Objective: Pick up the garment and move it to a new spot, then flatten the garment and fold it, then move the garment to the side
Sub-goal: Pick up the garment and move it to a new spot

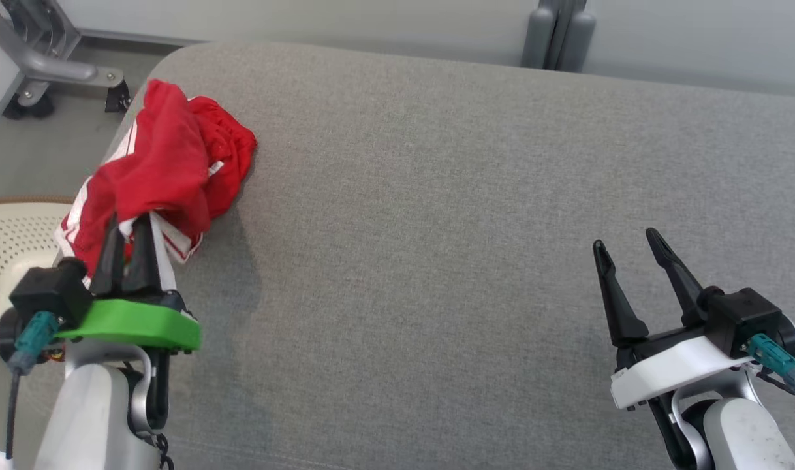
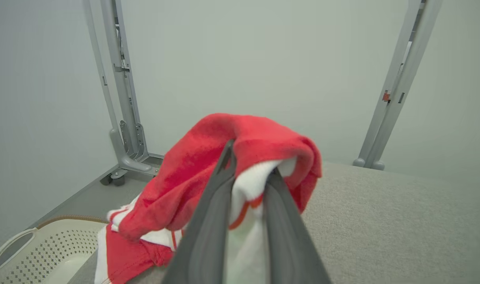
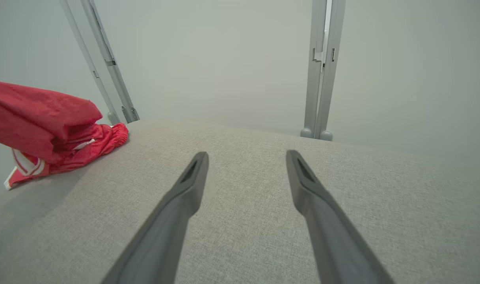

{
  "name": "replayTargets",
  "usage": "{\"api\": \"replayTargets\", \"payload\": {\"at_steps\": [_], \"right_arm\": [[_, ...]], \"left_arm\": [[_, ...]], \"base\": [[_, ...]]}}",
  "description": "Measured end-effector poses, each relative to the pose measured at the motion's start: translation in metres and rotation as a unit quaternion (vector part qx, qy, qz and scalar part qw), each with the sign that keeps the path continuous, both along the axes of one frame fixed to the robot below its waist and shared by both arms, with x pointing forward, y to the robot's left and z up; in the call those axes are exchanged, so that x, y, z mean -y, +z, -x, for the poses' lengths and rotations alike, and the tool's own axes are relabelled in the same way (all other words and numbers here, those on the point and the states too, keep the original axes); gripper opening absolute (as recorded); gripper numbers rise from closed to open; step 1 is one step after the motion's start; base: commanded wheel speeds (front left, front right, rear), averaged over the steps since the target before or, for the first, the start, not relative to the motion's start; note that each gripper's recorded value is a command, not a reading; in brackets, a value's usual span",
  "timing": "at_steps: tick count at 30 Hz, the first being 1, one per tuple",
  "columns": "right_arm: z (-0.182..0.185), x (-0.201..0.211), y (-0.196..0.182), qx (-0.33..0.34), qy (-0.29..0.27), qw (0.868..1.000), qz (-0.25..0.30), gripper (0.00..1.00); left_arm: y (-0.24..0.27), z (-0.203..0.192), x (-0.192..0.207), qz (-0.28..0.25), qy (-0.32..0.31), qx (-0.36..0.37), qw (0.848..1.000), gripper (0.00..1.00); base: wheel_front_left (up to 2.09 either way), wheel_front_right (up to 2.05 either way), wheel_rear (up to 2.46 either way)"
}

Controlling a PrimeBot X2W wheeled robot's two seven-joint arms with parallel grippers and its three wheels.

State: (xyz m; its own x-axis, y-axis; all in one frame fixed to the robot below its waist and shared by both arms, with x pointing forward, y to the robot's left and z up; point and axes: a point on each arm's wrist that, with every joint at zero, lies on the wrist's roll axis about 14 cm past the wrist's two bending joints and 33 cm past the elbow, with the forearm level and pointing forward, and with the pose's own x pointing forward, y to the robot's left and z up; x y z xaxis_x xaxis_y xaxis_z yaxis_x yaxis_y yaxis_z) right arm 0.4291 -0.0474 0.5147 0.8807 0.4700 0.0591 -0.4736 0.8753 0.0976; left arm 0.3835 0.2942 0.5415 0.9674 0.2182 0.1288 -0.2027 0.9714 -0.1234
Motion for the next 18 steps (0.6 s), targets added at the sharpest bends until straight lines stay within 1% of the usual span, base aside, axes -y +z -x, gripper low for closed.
{"api": "replayTargets", "payload": {"at_steps": [5,8,11,14,18], "right_arm": [[0.013,0.013,0.016,0.019,-0.02,1.0,-0.003,1.0],[0.018,0.025,0.024,0.029,-0.038,0.999,-0.003,1.0],[0.02,0.043,0.033,0.041,-0.061,0.997,-0.001,1.0],[0.02,0.065,0.039,0.051,-0.092,0.994,-0.004,1.0],[0.019,0.092,0.04,0.057,-0.131,0.99,-0.007,1.0]], "left_arm": [[0.002,-0.004,0.045,0.022,-0.062,-0.004,0.998,0.0],[0.002,-0.014,0.087,0.031,-0.121,-0.007,0.992,0.0],[0.007,-0.026,0.138,0.032,-0.192,-0.004,0.981,0.0],[0.018,-0.039,0.2,0.022,-0.278,0.004,0.96,0.0],[0.02,-0.048,0.269,0.01,-0.372,0.002,0.928,0.0]], "base": [[0.0,0.0,0.0],[0.0,0.0,0.0],[0.0,0.0,0.0],[0.0,0.0,0.0],[0.0,0.0,0.0]]}}
